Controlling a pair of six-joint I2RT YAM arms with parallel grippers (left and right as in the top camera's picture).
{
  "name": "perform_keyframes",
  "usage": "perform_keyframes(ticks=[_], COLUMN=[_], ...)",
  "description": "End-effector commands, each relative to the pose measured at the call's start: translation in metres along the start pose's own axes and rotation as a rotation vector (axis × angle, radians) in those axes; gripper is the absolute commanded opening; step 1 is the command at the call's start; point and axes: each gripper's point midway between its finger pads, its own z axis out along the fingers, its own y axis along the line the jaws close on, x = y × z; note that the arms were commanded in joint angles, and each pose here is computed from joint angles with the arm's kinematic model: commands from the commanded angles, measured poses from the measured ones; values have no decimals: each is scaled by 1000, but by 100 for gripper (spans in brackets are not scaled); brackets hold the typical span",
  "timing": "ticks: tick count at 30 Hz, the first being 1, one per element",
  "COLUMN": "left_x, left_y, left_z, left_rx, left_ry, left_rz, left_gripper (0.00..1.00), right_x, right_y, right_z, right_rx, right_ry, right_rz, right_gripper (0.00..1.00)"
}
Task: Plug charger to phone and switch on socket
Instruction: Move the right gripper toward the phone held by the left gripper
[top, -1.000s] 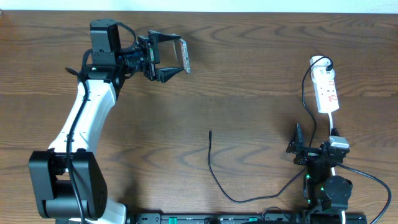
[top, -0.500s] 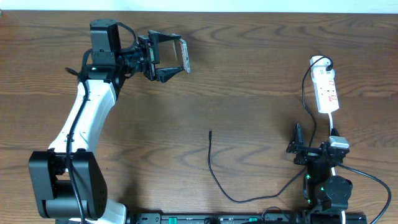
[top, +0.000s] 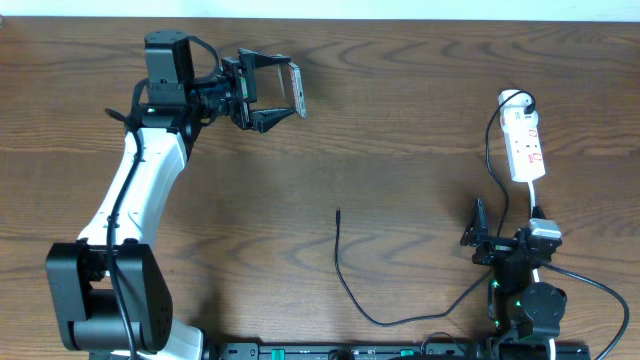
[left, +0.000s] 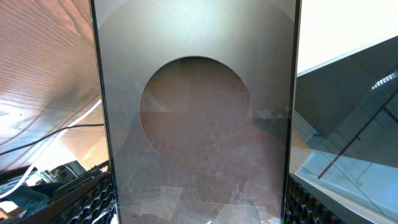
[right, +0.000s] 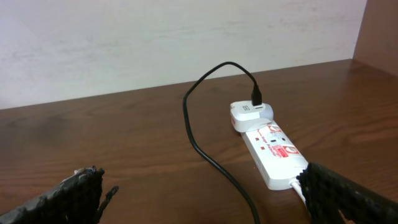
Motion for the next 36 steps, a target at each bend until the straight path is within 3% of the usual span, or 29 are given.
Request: perform_keyframes(ticks=[1,20,36], left_x=[16,16,4], left_y=[-11,-11,-13], left_z=[-7,-7,-7], left_rx=[19,20,20], left_ry=[36,31,-45], left_rz=[50,84,690], left_gripper=[7,7,7], right_x=[0,0,0], right_y=[0,0,0], right_z=[0,0,0], right_rx=[3,3,3], right_ry=[-1,-1,-1], right_rz=[-7,-7,-7], right_gripper=[99,99,99])
